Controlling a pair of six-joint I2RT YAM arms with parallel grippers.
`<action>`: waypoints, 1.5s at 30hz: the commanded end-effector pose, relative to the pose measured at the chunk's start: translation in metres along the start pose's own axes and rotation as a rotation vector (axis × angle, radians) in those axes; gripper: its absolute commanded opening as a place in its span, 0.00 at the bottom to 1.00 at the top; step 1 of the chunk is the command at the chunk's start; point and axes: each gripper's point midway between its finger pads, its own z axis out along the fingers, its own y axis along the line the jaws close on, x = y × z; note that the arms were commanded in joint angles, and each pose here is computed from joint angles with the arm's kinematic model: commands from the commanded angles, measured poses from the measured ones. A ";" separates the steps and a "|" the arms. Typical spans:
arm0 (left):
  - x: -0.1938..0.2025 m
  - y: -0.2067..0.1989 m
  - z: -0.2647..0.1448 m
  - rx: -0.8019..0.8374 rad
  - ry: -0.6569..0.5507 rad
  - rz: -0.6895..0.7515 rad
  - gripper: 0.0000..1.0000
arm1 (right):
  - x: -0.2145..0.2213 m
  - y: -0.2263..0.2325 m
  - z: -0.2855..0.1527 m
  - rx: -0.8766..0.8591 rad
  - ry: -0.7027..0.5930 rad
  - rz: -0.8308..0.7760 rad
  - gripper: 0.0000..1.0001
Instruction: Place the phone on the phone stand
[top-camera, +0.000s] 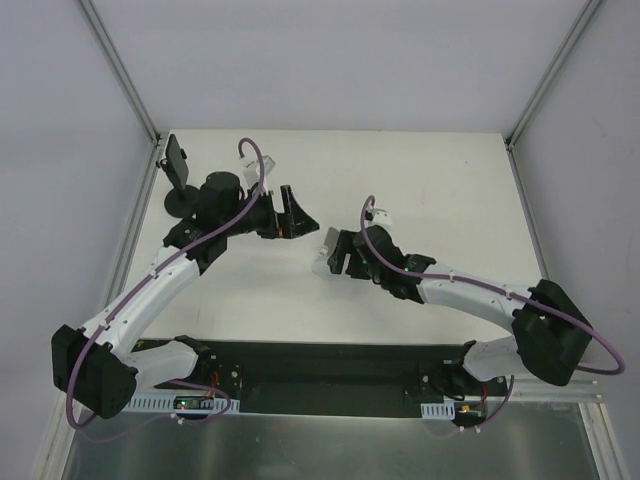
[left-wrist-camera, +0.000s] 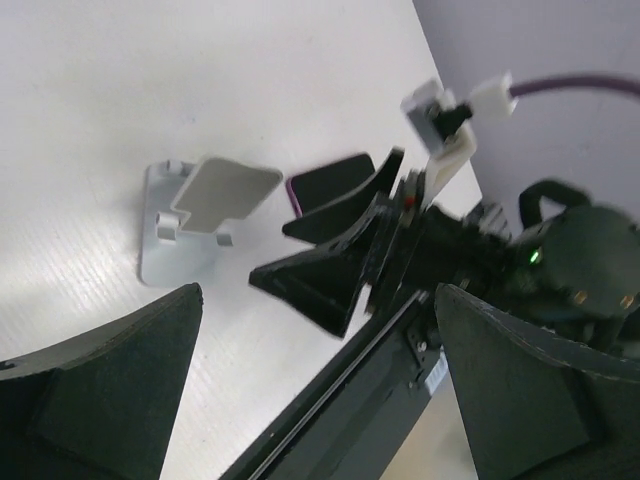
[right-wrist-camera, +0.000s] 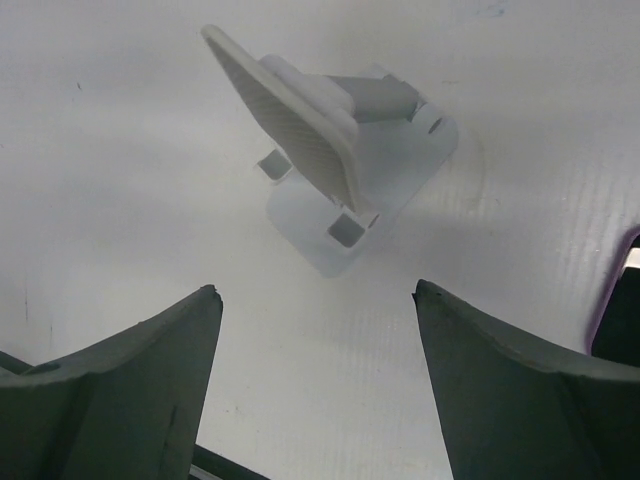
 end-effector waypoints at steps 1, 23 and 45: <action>-0.055 -0.013 -0.019 -0.094 -0.205 -0.134 0.98 | -0.005 0.013 0.011 0.089 -0.021 0.010 0.80; -0.073 0.017 -0.040 -0.253 -0.311 0.146 0.96 | 0.006 0.003 0.043 0.332 -0.068 -0.008 0.51; -0.068 0.013 -0.036 -0.216 -0.287 0.158 0.97 | 0.003 -0.009 0.053 0.367 -0.062 -0.084 0.19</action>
